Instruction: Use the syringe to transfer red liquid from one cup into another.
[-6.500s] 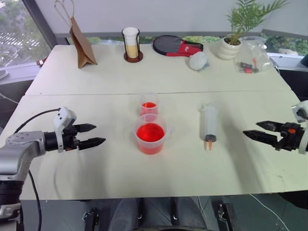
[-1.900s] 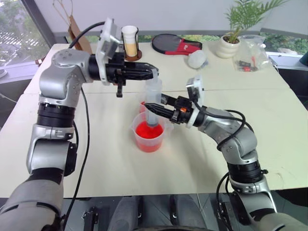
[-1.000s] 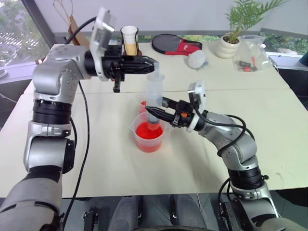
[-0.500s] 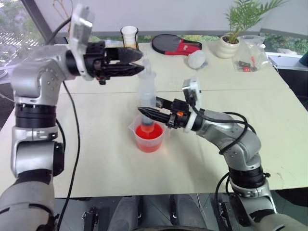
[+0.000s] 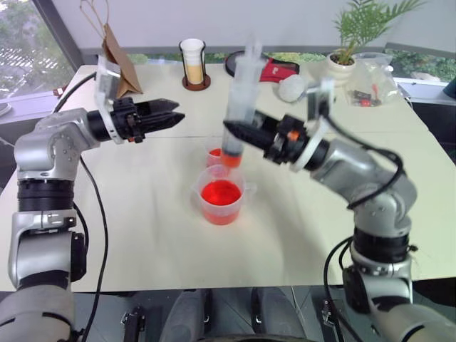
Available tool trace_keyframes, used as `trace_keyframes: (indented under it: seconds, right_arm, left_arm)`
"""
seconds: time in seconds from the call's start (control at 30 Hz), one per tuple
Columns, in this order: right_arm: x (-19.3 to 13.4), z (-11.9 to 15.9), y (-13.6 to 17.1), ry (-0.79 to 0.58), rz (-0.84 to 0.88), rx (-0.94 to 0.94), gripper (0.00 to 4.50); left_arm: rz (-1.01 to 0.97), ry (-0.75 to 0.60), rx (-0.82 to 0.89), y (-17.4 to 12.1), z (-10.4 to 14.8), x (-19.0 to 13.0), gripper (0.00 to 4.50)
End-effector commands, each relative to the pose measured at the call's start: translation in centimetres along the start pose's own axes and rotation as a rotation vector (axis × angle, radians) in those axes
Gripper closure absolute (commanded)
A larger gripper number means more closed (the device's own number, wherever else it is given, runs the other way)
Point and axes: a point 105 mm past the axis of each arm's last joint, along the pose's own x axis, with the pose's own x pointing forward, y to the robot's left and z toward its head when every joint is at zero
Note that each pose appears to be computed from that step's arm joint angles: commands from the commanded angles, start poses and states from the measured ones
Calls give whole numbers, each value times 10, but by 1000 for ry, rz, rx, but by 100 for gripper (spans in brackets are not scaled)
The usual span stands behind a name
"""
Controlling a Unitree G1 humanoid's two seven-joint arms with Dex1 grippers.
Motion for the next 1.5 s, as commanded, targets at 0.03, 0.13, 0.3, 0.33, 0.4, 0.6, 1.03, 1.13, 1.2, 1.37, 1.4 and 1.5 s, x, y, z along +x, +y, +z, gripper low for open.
trace_keyframes:
  seconds: [0.03, 0.13, 0.3, 0.33, 0.4, 0.6, 1.03, 1.13, 1.2, 1.37, 1.4, 1.5]
  right_arm:
    - [8, 44, -18, -110, -1, -45, 312]
    - [22, 54, -33, -126, -7, -59, 312]
    - [46, 33, -56, -76, 0, -74, 312]
    - [50, 26, -59, -64, 6, -70, 312]
    - [55, 15, -60, -44, 22, -63, 312]
    - [63, -10, -59, 15, 55, -86, 312]
    - [62, -34, -58, 70, 78, -163, 312]
    - [63, -37, -56, 76, 86, -173, 312]
    - [63, -39, -54, 77, 91, -178, 312]
    - [65, -42, -51, 84, 106, -195, 312]
    - [65, -42, -50, 80, 108, -193, 312]
    - [66, -40, -49, 73, 109, -193, 312]
  left_arm:
    - [44, -51, 83, 9, 19, -2, 208]
    - [51, -52, 100, 13, 18, 1, 208]
    - [62, -91, 137, 16, 23, 8, 208]
    - [83, -113, 149, 20, 27, 9, 208]
    - [110, -143, 168, 25, 33, 11, 208]
    - [121, -215, 240, 30, 66, 13, 208]
    - [-55, -238, 369, 10, 103, 57, 208]
    - [-79, -218, 378, 8, 99, 65, 208]
    - [-85, -203, 389, 7, 95, 70, 208]
    - [-89, -177, 403, 7, 88, 80, 208]
    - [-86, -166, 412, 8, 86, 81, 208]
    - [-83, -167, 416, 9, 84, 82, 341]
